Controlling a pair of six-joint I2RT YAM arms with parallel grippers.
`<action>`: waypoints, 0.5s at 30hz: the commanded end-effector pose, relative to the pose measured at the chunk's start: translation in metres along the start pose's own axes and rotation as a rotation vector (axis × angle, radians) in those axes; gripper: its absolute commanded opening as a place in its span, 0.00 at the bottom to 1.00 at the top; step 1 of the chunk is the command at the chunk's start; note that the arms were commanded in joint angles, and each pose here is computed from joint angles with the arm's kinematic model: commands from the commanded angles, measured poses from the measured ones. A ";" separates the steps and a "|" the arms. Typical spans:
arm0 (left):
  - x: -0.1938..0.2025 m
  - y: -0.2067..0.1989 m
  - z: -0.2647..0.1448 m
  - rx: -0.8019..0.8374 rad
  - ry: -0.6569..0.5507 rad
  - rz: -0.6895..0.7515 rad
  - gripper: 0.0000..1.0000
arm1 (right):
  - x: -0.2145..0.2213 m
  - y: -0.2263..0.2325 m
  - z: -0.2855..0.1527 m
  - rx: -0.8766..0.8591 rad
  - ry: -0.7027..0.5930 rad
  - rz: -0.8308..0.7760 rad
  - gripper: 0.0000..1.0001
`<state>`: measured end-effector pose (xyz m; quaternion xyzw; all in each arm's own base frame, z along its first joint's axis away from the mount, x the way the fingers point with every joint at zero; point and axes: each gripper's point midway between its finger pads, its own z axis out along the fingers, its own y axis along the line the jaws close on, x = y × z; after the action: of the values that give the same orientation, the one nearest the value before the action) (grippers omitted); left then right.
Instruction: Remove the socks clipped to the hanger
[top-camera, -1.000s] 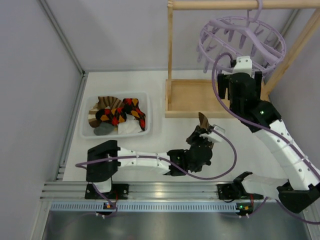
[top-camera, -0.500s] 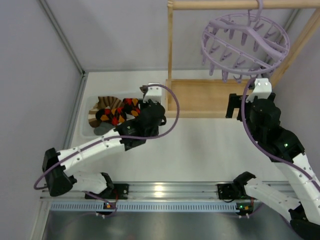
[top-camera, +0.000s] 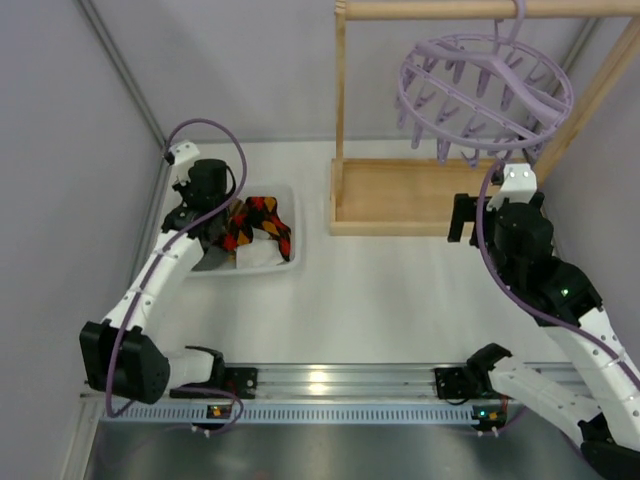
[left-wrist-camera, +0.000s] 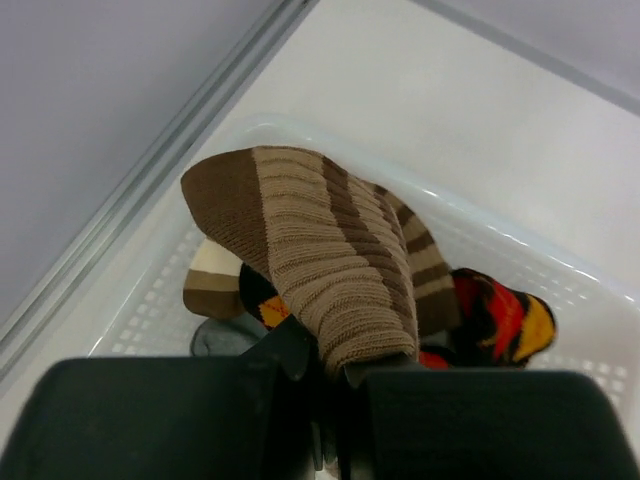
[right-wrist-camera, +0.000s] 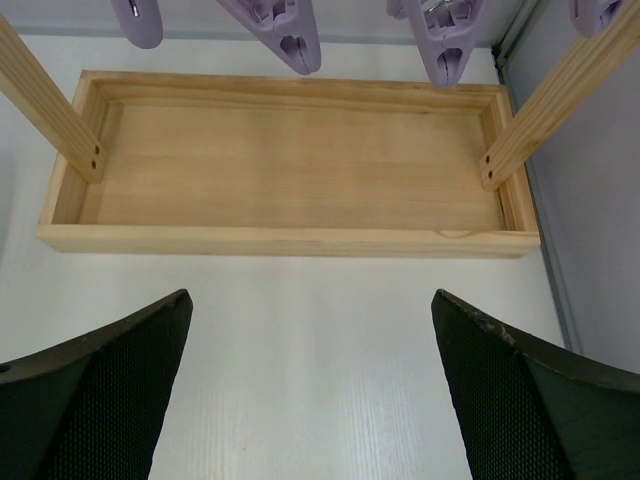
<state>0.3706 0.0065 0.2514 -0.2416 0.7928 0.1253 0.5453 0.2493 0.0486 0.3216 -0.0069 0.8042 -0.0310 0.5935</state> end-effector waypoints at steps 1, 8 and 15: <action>0.042 0.009 0.033 -0.038 0.140 -0.009 0.00 | -0.010 0.001 -0.007 -0.026 -0.047 0.047 0.99; 0.106 0.007 0.059 -0.073 0.298 0.007 0.00 | -0.007 -0.001 -0.012 -0.038 -0.056 0.053 1.00; 0.162 0.009 0.074 -0.108 0.433 0.035 0.00 | -0.003 -0.001 -0.013 -0.049 -0.056 0.049 0.99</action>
<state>0.3774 0.0134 0.0896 -0.2632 0.8828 0.1406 0.3627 0.2381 0.0466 0.3236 -0.0079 0.7948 -0.0110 0.6067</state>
